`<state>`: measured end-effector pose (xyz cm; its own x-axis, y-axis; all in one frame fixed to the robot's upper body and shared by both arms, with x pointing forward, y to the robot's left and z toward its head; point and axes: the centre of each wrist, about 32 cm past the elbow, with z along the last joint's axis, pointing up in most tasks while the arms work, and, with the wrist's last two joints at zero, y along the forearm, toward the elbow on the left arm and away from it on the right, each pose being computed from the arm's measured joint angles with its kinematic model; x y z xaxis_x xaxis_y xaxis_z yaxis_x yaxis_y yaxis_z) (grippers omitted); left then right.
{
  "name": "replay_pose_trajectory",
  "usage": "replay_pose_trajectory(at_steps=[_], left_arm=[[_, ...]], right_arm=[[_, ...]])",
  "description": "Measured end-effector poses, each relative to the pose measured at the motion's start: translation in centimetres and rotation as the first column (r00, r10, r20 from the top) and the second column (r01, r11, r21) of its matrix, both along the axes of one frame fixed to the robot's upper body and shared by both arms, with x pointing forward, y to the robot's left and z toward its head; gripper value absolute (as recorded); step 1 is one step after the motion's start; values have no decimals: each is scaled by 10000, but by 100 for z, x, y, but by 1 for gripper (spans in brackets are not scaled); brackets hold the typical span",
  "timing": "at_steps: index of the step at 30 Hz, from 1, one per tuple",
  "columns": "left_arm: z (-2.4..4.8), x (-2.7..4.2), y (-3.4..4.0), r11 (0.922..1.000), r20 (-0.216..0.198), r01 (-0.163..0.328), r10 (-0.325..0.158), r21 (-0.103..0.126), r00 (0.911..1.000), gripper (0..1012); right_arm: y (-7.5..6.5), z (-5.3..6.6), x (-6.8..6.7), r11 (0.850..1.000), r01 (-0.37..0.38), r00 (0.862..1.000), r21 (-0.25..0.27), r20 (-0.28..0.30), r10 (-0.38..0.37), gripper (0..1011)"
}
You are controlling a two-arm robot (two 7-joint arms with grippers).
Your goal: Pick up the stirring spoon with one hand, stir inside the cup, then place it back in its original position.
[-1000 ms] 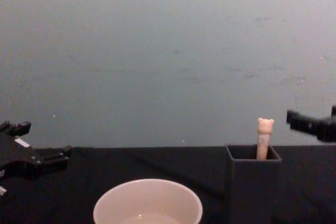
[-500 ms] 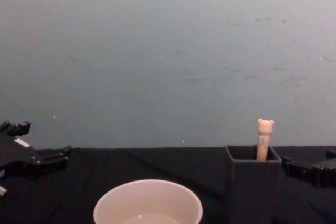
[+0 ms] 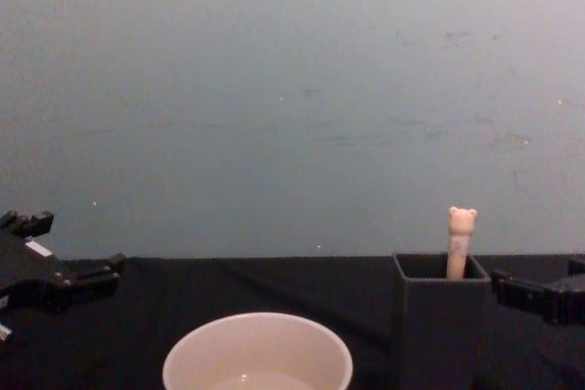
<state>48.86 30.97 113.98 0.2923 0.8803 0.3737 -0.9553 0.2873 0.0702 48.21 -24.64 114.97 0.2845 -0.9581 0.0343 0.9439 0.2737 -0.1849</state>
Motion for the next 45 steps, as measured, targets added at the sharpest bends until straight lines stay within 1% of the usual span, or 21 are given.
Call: replay_pose_trajectory(at_steps=[45], left_arm=[[0,0,0,10000,0,1,-1,0,10000,1001]], right_arm=[[-3,7,0,10000,1,10000,30,38,-1,1002]])
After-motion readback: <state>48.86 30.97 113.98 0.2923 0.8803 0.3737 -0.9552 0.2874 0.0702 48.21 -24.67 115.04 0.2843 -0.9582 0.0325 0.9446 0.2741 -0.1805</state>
